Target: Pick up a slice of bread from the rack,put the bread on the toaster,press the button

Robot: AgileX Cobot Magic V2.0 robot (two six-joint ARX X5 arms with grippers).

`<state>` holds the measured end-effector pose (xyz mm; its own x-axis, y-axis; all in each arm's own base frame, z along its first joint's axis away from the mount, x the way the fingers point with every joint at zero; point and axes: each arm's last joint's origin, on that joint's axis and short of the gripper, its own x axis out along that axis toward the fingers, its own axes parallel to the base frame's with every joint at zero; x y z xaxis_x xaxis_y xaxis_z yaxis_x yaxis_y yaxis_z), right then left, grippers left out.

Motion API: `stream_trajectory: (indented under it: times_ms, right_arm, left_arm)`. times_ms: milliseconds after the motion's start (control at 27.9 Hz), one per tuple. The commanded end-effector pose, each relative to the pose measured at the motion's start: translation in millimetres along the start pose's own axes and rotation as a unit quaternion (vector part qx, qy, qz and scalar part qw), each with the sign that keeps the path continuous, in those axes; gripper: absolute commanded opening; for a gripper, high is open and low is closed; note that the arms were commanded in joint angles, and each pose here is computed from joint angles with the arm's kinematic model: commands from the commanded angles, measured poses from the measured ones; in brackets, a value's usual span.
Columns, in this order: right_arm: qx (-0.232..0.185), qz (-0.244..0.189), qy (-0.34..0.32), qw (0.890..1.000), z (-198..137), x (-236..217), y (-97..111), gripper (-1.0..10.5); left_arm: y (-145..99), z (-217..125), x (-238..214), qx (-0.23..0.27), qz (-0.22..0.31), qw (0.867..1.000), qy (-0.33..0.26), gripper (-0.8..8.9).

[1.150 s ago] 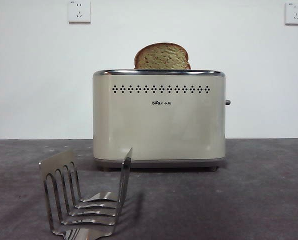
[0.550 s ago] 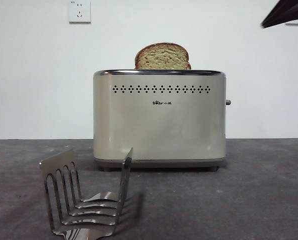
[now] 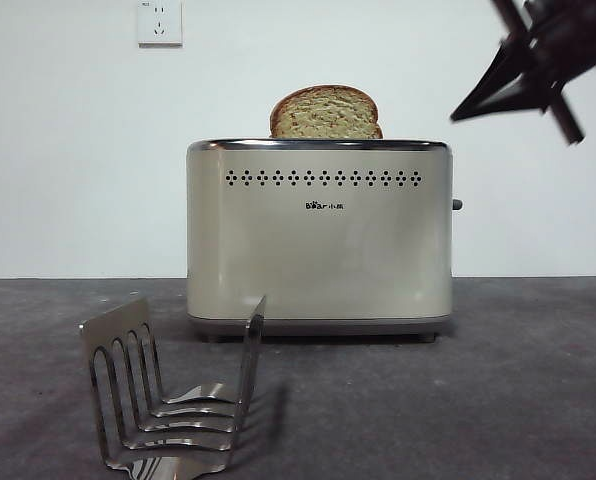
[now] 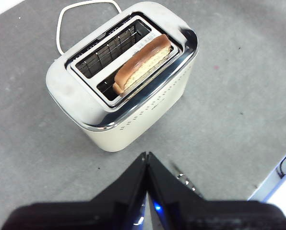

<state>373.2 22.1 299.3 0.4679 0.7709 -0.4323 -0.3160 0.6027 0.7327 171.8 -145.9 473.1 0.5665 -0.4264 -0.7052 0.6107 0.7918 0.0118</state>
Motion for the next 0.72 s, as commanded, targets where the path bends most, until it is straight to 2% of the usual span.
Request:
stream_trajectory:
  times_ms: [36,215,394,717]
  right_arm:
    - [0.017,0.000,0.009,1.000,10,13,-13,-0.1]
    - [0.042,-0.007,0.027,0.999,19,31,-34,-0.1]
    - [0.063,-0.015,0.051,0.997,14,42,-50,-0.1]
    - [0.067,-0.025,0.068,0.995,9,44,-58,-0.1]
  left_arm:
    - [-2,-4,-7,-0.014,-0.004,1.000,-0.008,-0.08]
    - [-1,-7,-16,-0.032,-0.005,0.999,-0.019,-0.08]
    - [-1,-9,-23,-0.032,-0.007,0.999,-0.028,-0.09]
    - [-1,-11,-30,-0.032,-0.007,0.999,-0.036,-0.09]
